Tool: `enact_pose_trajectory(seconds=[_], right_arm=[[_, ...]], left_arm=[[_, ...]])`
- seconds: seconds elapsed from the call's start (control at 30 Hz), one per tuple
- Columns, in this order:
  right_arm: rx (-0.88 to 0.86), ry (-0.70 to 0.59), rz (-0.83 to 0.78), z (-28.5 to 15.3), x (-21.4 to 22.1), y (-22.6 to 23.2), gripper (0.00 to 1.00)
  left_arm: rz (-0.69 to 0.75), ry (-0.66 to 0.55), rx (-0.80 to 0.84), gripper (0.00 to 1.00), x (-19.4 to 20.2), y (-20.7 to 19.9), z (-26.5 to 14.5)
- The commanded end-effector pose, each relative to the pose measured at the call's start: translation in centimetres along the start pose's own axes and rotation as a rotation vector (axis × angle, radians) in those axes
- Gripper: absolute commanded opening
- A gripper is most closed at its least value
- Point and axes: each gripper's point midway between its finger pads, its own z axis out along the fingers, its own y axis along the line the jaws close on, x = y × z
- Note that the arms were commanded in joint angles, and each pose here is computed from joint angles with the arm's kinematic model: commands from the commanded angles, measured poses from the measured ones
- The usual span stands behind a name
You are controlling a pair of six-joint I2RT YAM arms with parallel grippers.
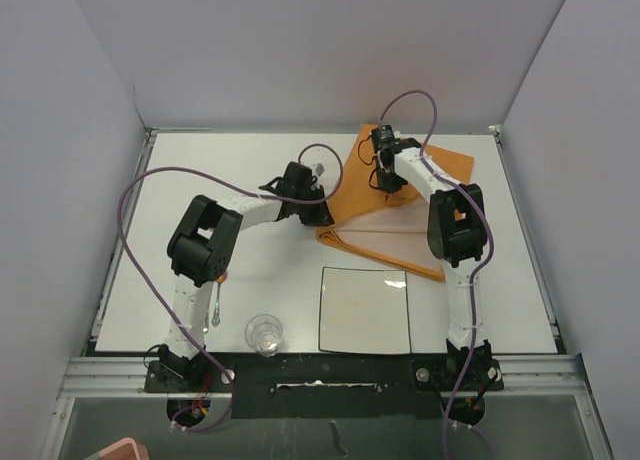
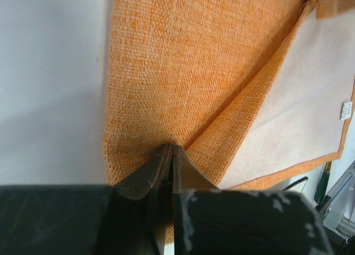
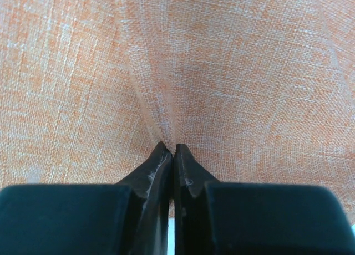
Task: Set the dinner table for one person
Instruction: Flatten out the napkin at the center of the board.
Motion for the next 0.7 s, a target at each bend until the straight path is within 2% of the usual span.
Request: enact_pose_trajectory(seconds=[0.0,0.27,0.67], right_arm=[[0.086,-0.088,0.058,-2.4,-2.8,-2.7,0.0],[0.142,-0.156,0.181,-3.0,-5.1,-8.1,0.0],[0.077,-0.309,0.273,-3.1,-10.3,-11.8,0.0]], left_arm=[[0.053,0.004,0.019,0.01,1.8,-2.1,-2.7],[0.121,0.01,-0.042,0.0,3.8,-1.3,-5.9],[0.169,0.012,-0.109,0.0,6.0,0.0,-9.8]])
